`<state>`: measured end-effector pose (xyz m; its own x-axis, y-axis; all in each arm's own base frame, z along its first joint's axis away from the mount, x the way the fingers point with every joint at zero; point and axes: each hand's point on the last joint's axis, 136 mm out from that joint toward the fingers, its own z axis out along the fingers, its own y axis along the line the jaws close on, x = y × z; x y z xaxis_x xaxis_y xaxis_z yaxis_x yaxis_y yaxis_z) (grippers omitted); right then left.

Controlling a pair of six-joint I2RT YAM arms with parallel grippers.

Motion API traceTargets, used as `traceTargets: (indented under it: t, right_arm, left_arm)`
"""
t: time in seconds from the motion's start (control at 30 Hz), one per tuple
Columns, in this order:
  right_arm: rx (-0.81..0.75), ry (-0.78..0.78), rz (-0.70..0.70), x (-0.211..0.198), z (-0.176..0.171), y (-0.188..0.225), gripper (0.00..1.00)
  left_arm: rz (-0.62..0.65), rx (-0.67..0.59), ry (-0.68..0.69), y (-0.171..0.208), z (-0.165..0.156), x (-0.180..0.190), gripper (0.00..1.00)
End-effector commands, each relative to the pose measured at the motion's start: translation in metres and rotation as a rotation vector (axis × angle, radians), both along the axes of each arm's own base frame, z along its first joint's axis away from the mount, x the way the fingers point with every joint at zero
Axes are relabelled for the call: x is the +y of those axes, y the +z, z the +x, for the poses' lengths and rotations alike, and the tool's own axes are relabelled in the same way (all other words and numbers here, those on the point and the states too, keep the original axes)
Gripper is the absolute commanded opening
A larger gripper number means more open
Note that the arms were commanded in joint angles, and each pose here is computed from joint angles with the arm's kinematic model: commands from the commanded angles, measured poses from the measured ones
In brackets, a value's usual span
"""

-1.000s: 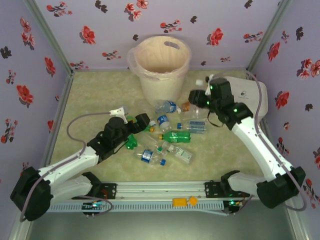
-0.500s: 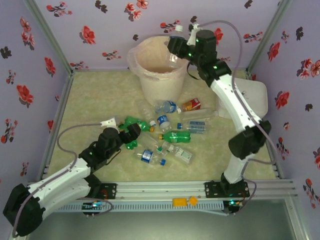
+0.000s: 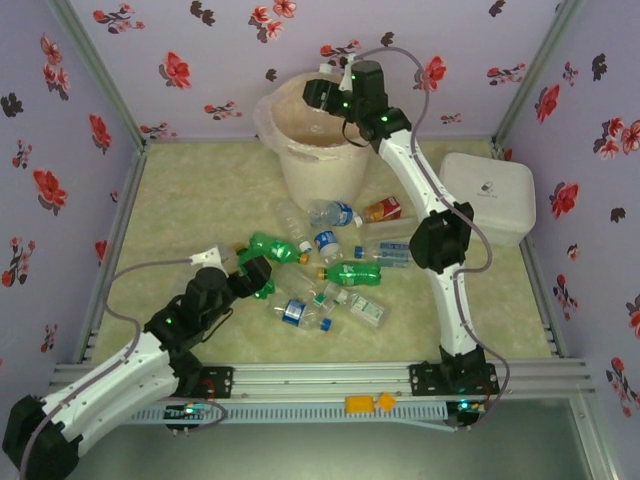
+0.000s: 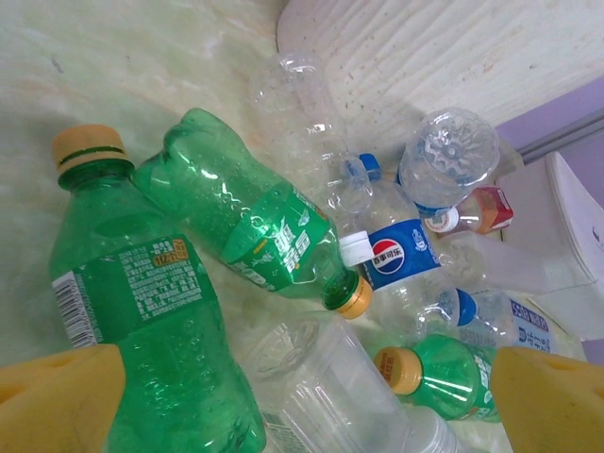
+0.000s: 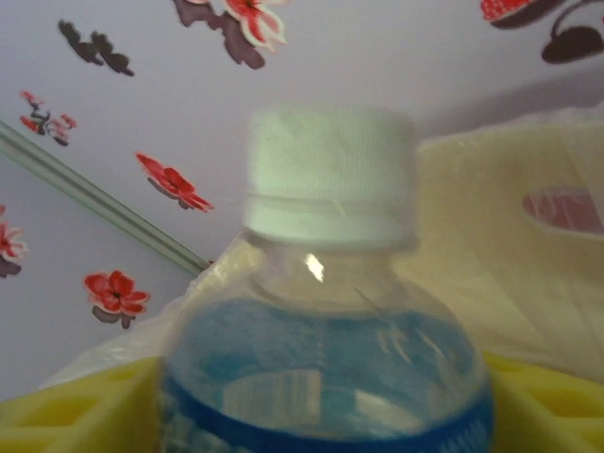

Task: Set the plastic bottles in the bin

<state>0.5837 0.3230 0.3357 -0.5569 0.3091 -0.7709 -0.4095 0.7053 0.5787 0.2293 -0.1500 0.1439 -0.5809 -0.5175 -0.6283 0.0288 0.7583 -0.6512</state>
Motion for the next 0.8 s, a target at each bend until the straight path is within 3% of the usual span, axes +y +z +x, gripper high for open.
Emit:
traceTargets:
  t: [0.0,0.4,0.77]
  right_arm:
    - [-0.092,0.013,0.055,0.0,-0.008,0.047,0.99]
    - [-0.19,-0.036,-0.098,-0.043,-0.065,0.109,1.0]
    - [-0.082,-0.132,-0.201,-0.099,-0.14,0.067,1.0]
  left_arm:
    - [0.051,0.013,0.059,-0.007,-0.001,0.016,1.0]
    - [0.121,-0.016,0.182,-0.003,0.01,0.038,1.0]
    - [0.172,-0.007,0.246,-0.001,0.024,0.043,1.0]
